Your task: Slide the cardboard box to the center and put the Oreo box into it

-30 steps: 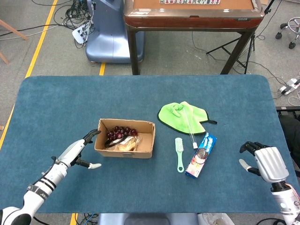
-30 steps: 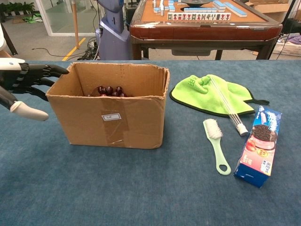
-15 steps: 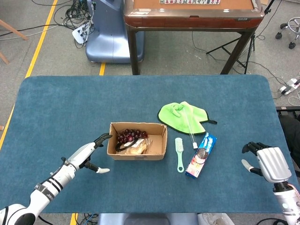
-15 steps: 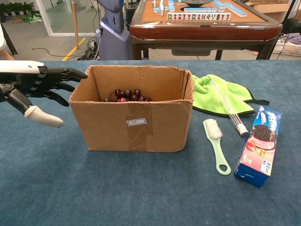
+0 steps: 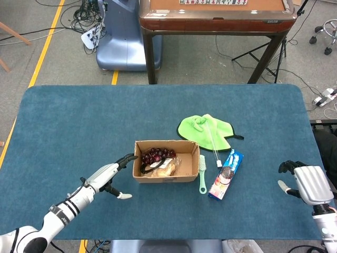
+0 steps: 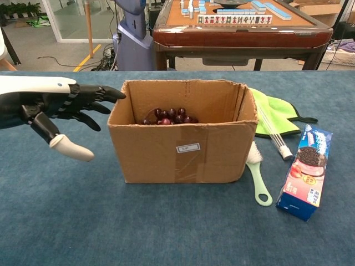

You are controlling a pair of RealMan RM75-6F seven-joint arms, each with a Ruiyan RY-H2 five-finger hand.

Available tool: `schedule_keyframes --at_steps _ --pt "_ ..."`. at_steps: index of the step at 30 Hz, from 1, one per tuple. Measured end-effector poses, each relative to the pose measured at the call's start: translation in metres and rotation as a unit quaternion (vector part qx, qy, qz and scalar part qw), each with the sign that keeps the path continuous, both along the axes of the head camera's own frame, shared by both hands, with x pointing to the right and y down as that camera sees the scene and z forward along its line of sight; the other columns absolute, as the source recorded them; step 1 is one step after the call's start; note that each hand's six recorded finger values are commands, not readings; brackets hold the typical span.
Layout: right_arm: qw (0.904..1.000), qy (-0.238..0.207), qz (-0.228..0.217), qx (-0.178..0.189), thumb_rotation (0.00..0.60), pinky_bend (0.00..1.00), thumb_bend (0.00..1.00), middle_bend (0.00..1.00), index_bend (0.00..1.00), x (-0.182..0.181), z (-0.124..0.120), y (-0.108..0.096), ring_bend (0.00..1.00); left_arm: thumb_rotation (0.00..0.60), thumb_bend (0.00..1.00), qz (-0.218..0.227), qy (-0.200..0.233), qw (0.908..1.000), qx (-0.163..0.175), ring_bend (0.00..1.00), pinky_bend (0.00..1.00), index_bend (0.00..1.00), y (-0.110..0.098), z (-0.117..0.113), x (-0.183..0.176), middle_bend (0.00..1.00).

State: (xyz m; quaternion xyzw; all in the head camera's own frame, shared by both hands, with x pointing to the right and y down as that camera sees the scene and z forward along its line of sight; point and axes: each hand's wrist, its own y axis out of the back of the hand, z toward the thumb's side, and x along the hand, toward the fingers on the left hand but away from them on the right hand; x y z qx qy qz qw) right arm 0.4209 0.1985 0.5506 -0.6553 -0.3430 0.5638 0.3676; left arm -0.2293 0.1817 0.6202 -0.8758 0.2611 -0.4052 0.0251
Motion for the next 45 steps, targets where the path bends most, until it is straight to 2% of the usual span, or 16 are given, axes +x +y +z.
schedule_keyframes --at_steps 8,11,14,20,24,28,32,35,37,39,41,45 --pt "1.0 0.0 0.001 -0.001 0.6 0.73 0.23 0.51 0.52 0.001 0.0 0.0 0.52 0.6 0.02 -0.004 -0.009 0.9999 0.011 0.01 0.14 0.0 0.0 -0.001 -0.003 0.0" --pt "1.0 0.001 0.001 -0.003 0.6 0.73 0.23 0.51 0.52 0.0 0.002 0.0 0.52 0.6 0.02 -0.011 -0.023 0.9991 0.034 0.0 0.14 0.0 -0.002 -0.003 -0.012 0.0" --pt "1.0 0.002 -0.001 -0.003 0.6 0.73 0.23 0.51 0.52 -0.001 0.004 0.0 0.52 0.6 0.02 -0.021 -0.047 0.9961 0.071 0.0 0.14 0.0 -0.004 -0.006 -0.027 0.0" --pt "1.0 0.0 -0.009 0.004 0.6 0.73 0.23 0.51 0.52 -0.007 0.01 0.0 0.52 0.6 0.02 -0.03 -0.119 0.9807 0.152 0.0 0.14 0.0 0.005 -0.018 -0.068 0.0" --pt "0.9997 -0.005 -0.017 0.015 0.6 0.73 0.2 0.51 0.52 -0.013 0.014 -0.001 0.52 0.6 0.02 -0.029 -0.167 0.9665 0.193 0.0 0.14 0.0 0.022 -0.028 -0.099 0.0" --pt "0.9992 -0.011 -0.028 0.028 0.6 0.73 0.12 0.51 0.43 -0.018 0.017 -0.002 0.52 0.6 0.02 -0.028 -0.205 0.9543 0.215 0.0 0.14 0.0 0.041 -0.037 -0.128 0.0" --pt "0.9985 -0.011 -0.039 0.038 0.6 0.72 0.03 0.48 0.38 -0.022 0.021 -0.005 0.51 0.6 0.02 -0.034 -0.242 0.945 0.218 0.0 0.14 0.0 0.061 -0.042 -0.159 0.0" --pt "0.9976 -0.006 -0.054 0.043 0.6 0.63 0.0 0.4 0.38 -0.025 0.027 -0.01 0.43 0.6 0.02 -0.042 -0.261 0.9391 0.22 0.0 0.14 0.0 0.072 -0.046 -0.178 0.0" --pt "0.9971 -0.004 -0.065 0.038 0.6 0.46 0.0 0.34 0.38 -0.028 0.032 -0.013 0.33 0.6 0.02 -0.049 -0.268 0.9366 0.221 0.0 0.14 0.0 0.078 -0.049 -0.188 0.0" --pt "0.9964 0.0 -0.078 0.031 0.6 0.37 0.0 0.3 0.38 -0.032 0.037 -0.017 0.27 0.6 0.02 -0.057 -0.27 0.9357 0.22 0.0 0.14 0.0 0.082 -0.05 -0.195 0.0" --pt "0.9953 0.004 -0.093 0.027 0.6 0.33 0.0 0.27 0.37 -0.037 0.041 -0.022 0.23 0.6 0.02 -0.058 -0.274 0.9346 0.22 0.0 0.14 0.0 0.084 -0.051 -0.199 0.0" --pt "0.9916 0.003 -0.128 0.013 0.6 0.31 0.0 0.26 0.34 -0.05 0.053 -0.032 0.22 0.6 0.02 -0.058 -0.281 0.9308 0.226 0.0 0.14 0.0 0.084 -0.054 -0.203 0.0"
